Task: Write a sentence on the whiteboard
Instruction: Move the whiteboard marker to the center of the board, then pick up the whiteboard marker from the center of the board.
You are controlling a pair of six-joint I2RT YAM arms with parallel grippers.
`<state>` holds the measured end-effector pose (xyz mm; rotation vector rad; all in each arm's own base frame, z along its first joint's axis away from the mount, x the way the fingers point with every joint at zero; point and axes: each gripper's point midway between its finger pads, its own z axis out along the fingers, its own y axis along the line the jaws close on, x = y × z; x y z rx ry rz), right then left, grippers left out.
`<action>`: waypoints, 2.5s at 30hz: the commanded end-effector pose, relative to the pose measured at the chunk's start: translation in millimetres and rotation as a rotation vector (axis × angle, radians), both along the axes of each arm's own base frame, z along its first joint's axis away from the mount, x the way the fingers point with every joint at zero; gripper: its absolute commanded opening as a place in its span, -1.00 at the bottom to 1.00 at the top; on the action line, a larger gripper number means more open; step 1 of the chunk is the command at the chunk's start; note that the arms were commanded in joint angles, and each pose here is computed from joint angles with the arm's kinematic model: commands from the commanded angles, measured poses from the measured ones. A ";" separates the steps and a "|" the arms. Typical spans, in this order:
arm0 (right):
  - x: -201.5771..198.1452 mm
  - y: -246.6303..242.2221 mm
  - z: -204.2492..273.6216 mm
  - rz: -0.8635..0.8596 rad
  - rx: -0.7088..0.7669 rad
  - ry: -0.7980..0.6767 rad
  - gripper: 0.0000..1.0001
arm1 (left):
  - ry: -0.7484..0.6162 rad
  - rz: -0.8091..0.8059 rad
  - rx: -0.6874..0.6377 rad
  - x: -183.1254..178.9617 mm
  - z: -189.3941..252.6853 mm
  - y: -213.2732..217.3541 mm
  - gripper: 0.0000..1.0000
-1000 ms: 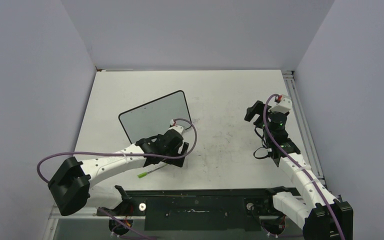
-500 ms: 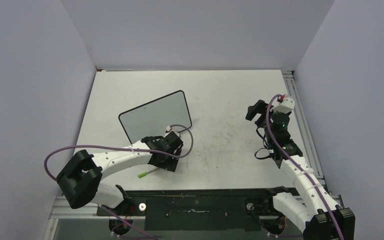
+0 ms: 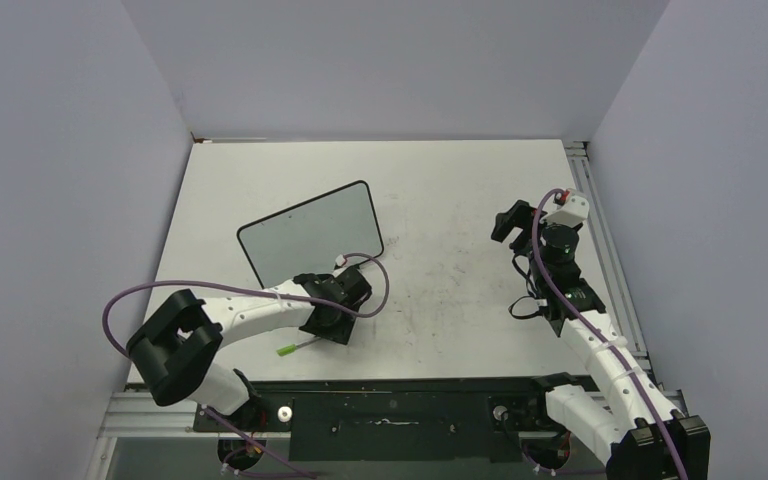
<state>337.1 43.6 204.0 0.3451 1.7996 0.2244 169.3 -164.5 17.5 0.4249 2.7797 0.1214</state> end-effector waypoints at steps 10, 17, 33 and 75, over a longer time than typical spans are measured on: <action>-1.7 -4.3 40.1 -0.020 0.002 -0.097 0.80 | -0.024 0.011 -0.080 2.4 -6.0 -21.2 -0.39; -3.0 -4.8 40.9 -0.022 0.002 -0.096 0.80 | -0.089 0.009 -0.131 17.0 -6.3 -37.8 -0.78; -5.7 -6.0 40.6 -0.024 -0.005 -0.088 0.80 | -0.179 -0.008 -0.338 62.2 12.1 -133.2 -1.00; -3.2 -5.2 38.8 -0.023 -0.007 -0.083 0.80 | -0.064 -0.064 -0.229 -34.3 -0.2 -91.9 -0.32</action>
